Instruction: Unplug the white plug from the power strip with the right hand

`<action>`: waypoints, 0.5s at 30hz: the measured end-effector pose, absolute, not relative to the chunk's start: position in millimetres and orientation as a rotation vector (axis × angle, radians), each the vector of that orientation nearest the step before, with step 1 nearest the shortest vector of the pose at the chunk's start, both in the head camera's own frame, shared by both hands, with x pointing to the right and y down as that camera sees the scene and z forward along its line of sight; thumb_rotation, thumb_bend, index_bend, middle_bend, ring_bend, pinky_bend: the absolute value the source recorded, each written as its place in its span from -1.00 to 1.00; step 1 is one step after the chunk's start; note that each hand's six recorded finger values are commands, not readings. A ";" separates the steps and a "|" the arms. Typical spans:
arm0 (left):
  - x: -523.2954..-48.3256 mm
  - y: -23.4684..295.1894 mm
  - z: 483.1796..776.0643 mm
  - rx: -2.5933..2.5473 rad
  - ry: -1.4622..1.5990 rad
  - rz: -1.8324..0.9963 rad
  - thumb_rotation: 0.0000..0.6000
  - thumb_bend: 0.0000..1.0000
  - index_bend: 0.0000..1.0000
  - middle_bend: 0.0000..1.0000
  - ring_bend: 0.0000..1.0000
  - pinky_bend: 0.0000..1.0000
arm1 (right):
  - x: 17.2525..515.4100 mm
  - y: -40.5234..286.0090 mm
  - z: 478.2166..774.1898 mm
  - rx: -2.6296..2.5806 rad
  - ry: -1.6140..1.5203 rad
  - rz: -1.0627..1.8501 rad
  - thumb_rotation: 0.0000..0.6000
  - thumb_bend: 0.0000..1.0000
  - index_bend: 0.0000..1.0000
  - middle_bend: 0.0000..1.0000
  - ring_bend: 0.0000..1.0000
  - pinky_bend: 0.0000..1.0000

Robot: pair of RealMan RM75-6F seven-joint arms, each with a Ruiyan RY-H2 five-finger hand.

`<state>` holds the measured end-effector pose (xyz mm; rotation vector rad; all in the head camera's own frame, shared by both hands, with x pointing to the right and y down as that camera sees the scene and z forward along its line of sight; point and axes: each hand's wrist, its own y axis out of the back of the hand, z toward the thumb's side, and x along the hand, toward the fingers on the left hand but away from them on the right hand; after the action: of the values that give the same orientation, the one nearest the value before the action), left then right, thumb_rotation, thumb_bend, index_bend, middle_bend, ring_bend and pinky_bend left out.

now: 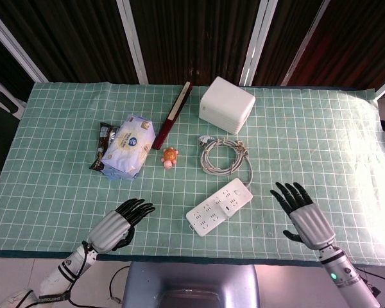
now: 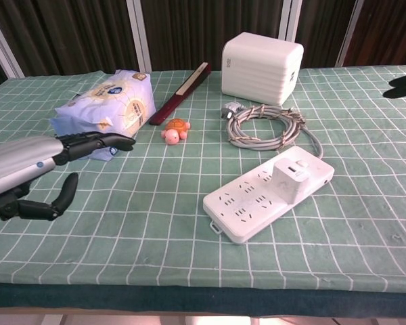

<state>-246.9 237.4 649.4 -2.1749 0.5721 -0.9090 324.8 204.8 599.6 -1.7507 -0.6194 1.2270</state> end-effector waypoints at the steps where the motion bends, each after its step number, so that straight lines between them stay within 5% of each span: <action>1: -242.1 238.5 652.1 -2.179 0.563 -0.913 1.00 0.69 -0.96 -0.77 -0.83 -0.71 | 318.5 199.6 603.1 -1.758 -0.610 1.217 1.00 -0.80 -1.00 -1.00 -1.00 -1.00; 15: -163.5 256.9 681.3 -2.226 0.480 -0.862 1.00 0.78 -1.00 -0.90 -0.94 -0.73 | 284.2 178.0 626.3 -1.867 -0.581 1.144 1.00 -0.80 -1.00 -1.00 -1.00 -1.00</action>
<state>-163.5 256.9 681.3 -2.2263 0.4798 -0.8617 284.2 178.0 626.3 -1.8670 -0.5806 1.1439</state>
